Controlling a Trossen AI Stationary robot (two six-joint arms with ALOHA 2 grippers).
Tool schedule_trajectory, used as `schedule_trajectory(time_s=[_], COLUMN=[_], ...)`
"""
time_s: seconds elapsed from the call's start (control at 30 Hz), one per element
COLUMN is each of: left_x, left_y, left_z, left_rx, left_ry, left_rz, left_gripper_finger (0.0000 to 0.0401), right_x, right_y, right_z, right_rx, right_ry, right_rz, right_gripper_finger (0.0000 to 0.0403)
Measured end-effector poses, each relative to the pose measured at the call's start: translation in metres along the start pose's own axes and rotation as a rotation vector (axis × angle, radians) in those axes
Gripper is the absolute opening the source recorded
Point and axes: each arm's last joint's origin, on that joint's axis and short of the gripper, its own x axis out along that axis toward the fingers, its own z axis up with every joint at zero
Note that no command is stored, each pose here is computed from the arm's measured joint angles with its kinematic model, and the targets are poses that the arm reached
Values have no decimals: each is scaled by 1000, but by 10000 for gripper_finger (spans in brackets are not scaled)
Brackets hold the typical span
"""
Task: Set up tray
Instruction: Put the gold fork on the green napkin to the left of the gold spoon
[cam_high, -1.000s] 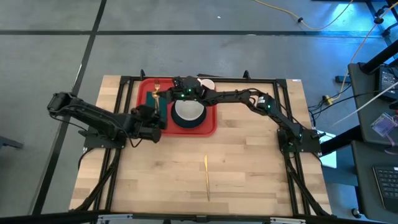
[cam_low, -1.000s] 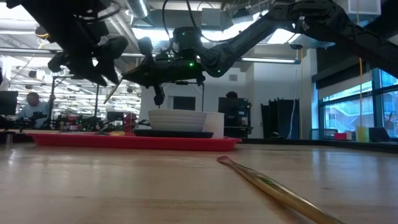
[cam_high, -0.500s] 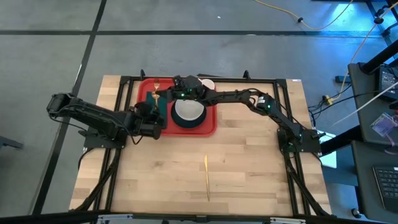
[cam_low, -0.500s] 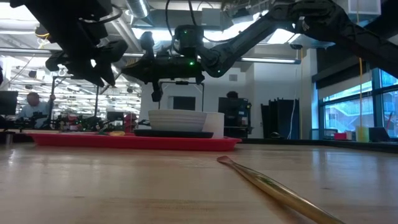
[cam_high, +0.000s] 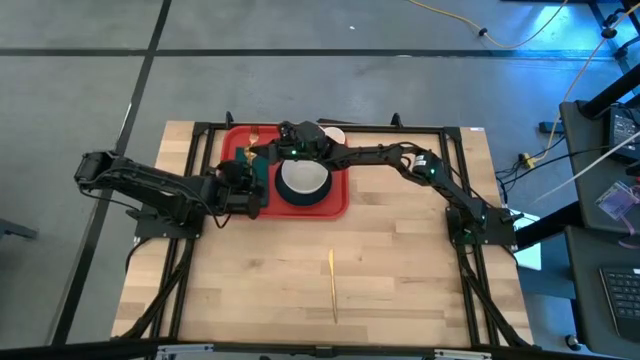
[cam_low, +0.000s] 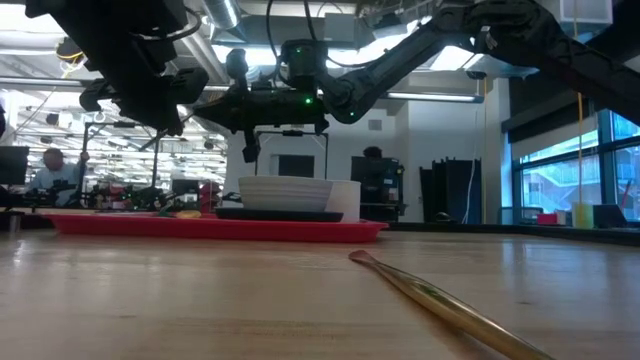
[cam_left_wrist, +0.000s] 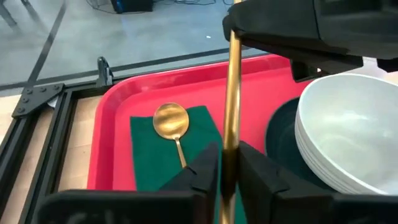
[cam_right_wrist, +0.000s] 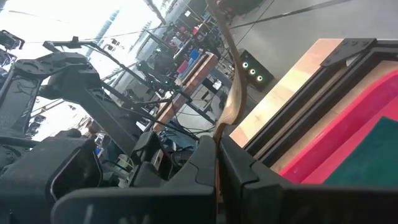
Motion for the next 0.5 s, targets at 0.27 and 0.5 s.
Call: schedule_trajectory(time_s=[0.27,0.5], left_x=[0,0], left_y=[0,-1], left_z=[0,-1], left_rx=[3,-26], left_ry=[0,24], left_rz=[-3,-10], left_gripper_finger=[20,20], right_x=[0,0], right_y=[0,-1], right_z=[0,0], right_rx=[-25,-83], right_ry=[2,26], right_rz=[2,13], right_gripper_finger=[0,40])
